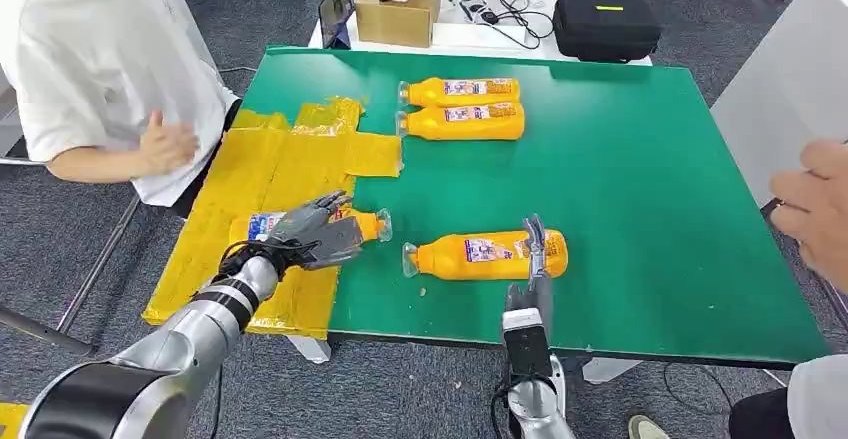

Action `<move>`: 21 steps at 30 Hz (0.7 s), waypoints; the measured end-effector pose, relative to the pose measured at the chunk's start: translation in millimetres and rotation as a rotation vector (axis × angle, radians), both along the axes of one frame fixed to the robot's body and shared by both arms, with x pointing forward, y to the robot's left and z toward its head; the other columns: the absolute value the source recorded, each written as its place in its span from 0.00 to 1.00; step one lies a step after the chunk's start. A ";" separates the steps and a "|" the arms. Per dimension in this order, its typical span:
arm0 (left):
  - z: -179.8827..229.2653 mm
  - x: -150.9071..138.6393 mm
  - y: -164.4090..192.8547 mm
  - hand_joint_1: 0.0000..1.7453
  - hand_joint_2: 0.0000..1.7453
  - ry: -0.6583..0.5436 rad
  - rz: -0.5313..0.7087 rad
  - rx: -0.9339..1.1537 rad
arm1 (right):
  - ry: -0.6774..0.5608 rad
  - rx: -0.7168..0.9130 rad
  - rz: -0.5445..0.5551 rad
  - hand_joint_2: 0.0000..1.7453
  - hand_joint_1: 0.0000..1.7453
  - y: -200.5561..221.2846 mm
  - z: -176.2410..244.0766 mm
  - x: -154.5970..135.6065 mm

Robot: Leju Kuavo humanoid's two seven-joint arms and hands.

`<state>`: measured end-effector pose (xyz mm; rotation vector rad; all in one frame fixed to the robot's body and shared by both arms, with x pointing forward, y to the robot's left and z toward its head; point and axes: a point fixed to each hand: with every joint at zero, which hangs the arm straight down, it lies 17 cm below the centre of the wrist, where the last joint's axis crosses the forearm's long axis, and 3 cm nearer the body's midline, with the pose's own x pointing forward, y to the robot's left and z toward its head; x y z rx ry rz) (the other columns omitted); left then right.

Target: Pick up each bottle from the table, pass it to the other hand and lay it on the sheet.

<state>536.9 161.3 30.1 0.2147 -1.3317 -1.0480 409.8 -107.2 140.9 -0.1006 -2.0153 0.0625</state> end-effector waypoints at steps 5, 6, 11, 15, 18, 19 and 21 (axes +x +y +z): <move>4.5 0.8 -1.1 0.00 0.00 -0.007 -0.008 -0.022 | 0.004 -0.003 0.004 0.00 0.00 1.1 -1.6 0.8; 6.9 1.9 -1.1 0.00 0.00 -0.015 -0.004 -0.031 | 0.005 -0.003 0.006 0.00 0.00 1.6 -1.9 0.9; 31.7 11.0 3.7 0.00 0.00 -0.124 0.081 -0.172 | -0.015 -0.055 0.009 1.00 0.00 6.0 -0.4 -0.3; 66.7 14.6 4.7 0.00 0.00 -0.218 0.120 -0.369 | -0.110 -0.278 0.043 1.00 0.00 23.5 3.0 -10.1; 109.4 18.8 11.2 0.00 0.00 -0.249 0.178 -0.639 | -0.160 -0.462 0.059 1.00 0.00 25.3 -3.5 -13.5; 122.4 18.6 13.8 0.00 0.00 -0.265 0.197 -0.710 | -0.168 -0.497 0.068 1.00 0.00 24.5 -5.3 -13.9; 152.1 16.8 22.2 0.00 0.00 -0.334 0.235 -0.816 | -0.174 -0.557 0.093 1.00 0.00 23.0 -10.2 -14.2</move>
